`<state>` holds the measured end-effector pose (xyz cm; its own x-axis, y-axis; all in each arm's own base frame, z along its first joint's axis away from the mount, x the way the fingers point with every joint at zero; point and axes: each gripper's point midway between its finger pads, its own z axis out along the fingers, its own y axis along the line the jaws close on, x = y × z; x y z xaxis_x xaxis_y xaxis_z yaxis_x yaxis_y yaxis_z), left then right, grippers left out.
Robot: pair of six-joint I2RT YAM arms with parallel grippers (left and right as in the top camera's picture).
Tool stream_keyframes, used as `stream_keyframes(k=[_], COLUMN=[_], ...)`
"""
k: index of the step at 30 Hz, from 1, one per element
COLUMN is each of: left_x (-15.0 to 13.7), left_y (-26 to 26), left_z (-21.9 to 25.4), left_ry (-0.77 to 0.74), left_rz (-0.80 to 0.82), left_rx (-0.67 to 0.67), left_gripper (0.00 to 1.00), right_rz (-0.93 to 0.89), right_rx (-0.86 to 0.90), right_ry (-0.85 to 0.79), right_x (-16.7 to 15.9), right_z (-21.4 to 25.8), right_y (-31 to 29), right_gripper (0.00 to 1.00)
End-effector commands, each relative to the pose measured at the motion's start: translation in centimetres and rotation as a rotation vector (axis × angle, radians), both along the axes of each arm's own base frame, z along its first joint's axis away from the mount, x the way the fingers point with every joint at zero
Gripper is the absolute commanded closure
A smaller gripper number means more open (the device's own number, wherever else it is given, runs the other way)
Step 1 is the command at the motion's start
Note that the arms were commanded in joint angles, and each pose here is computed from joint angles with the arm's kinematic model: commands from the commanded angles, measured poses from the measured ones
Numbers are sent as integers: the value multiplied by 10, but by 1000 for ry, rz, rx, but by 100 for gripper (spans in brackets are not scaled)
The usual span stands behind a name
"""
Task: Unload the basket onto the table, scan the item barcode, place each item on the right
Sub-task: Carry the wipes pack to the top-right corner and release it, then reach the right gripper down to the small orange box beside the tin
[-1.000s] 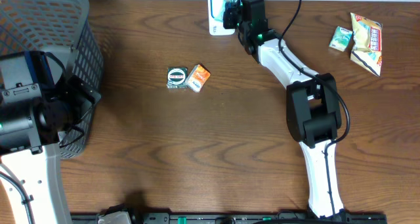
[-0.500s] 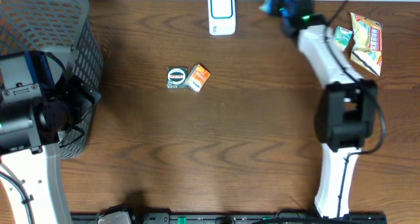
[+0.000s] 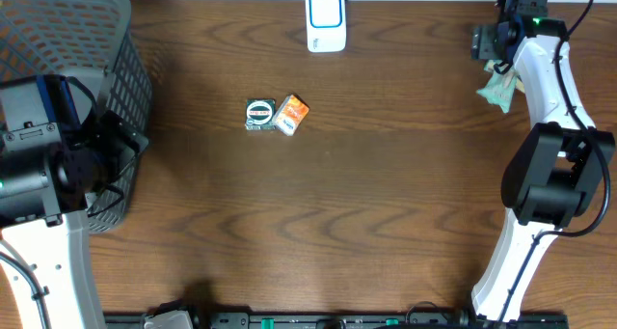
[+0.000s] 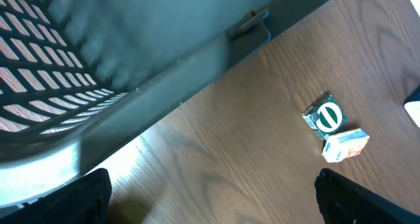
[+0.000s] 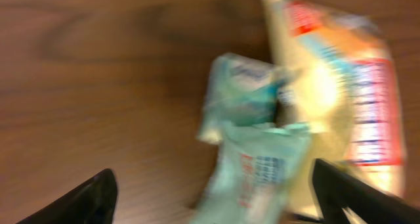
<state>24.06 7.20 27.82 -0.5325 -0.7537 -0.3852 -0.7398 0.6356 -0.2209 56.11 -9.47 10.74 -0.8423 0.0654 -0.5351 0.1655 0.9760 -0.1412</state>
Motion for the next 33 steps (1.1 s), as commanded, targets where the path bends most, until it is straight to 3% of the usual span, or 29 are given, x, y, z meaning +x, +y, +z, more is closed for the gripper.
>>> stream_keyframes(k=[1,5,8,10,13,16,21,24,28,33], left_x=[-1,-1,-1,-1,-1,-1,-1,-1,-1,-1], left_y=[2,2,2,2,2,2,2,2,2,2], left_z=[4,4,4,4,4,4,4,4,4,4], left_ry=[-12,-12,-12,-12,-12,-12,-12,-12,-12,-12], left_rz=[12,12,12,12,12,12,12,12,12,12], left_rx=[7,7,7,7,7,7,7,7,7,7], left_gripper=[2,2,3,2,2,2,2,3,2,2], right_rz=[195,376,525,577,648,707,440,349,234,178], right_rx=[298,582,814,847,793,671,421,336,193,133], right_ry=[23,85,162,221,264,272,198,120,10,-21], right_x=[-4,-26,-57,-74,-89,-100,-93,-92,-98,-106], right_z=[-5,3,19,20,14,5,-12,-11,-9,-23], right_y=[75,151,221,254,295,342,373,388,398,409], right_gripper=[9,13,21,22,22,1,1,2,11,23])
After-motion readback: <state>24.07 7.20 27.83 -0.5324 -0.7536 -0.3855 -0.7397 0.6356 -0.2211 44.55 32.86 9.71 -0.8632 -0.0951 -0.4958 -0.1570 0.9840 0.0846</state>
